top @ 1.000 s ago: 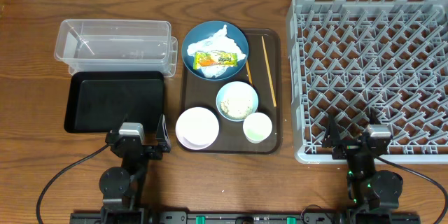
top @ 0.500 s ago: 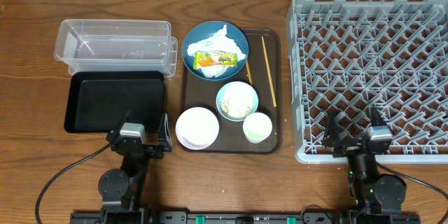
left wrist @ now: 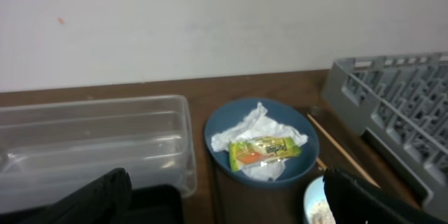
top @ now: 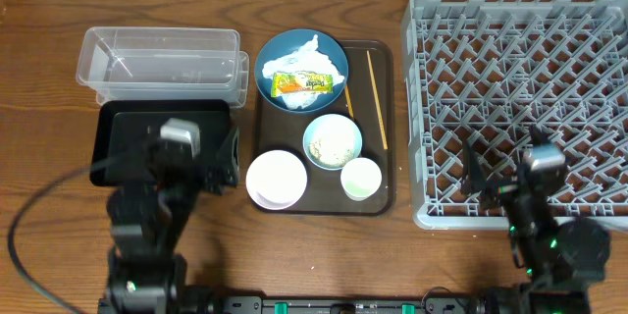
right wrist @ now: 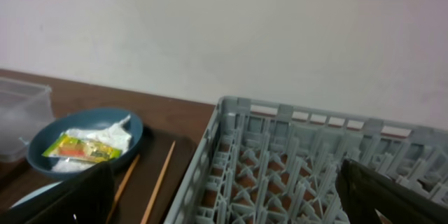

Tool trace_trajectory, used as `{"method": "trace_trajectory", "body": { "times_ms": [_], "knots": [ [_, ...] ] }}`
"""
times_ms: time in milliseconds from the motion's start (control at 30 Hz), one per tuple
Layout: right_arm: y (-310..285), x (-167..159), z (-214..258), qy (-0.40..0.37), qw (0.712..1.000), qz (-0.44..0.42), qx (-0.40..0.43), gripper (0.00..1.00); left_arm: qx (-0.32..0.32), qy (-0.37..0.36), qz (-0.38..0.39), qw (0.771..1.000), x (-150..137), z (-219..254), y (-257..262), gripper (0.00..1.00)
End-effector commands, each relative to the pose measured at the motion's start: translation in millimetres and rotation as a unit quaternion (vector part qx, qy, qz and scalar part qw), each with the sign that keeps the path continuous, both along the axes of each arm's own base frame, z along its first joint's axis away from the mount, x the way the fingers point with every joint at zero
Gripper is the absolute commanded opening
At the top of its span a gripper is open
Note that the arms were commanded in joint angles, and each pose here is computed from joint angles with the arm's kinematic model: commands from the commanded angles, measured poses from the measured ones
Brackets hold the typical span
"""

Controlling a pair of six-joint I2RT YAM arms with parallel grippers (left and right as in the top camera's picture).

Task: Sort waste into correct bins and load items into the dishwasher rack
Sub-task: 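Reach the left gripper to the blue plate and grasp tissue and wrapper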

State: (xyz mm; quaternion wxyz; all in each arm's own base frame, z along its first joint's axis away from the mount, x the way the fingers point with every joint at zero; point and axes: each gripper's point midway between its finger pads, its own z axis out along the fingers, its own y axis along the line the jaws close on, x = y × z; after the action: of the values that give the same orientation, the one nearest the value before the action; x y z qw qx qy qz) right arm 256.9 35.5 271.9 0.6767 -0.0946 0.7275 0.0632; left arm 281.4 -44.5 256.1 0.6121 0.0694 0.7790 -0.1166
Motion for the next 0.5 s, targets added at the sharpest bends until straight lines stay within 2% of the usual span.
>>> {"method": "trace_trajectory", "body": {
  "times_ms": [0, 100, 233, 467],
  "knots": [
    [11.5, 8.0, 21.8, 0.017, 0.999, 0.034, -0.02, 0.99, 0.002, 0.02, -0.02, 1.0, 17.3, 24.9, -5.5, 0.9],
    [13.8, 18.9, 30.2, 0.066, 0.997, 0.043, -0.019, 0.99, 0.002, 0.068, -0.032, 0.997, 37.6, 33.6, -9.0, 0.9],
    [17.0, 30.8, 32.1, 0.135, 0.989, 0.057, -0.025, 0.99, 0.034, 0.133, -0.086, 0.987, 66.1, 40.2, -30.7, 0.9],
    [17.0, 46.3, 16.7, 0.228, 0.972, 0.06, -0.018, 0.99, 0.115, 0.257, -0.149, 0.948, 118.5, 21.4, -75.9, 0.9]
  ]
}}
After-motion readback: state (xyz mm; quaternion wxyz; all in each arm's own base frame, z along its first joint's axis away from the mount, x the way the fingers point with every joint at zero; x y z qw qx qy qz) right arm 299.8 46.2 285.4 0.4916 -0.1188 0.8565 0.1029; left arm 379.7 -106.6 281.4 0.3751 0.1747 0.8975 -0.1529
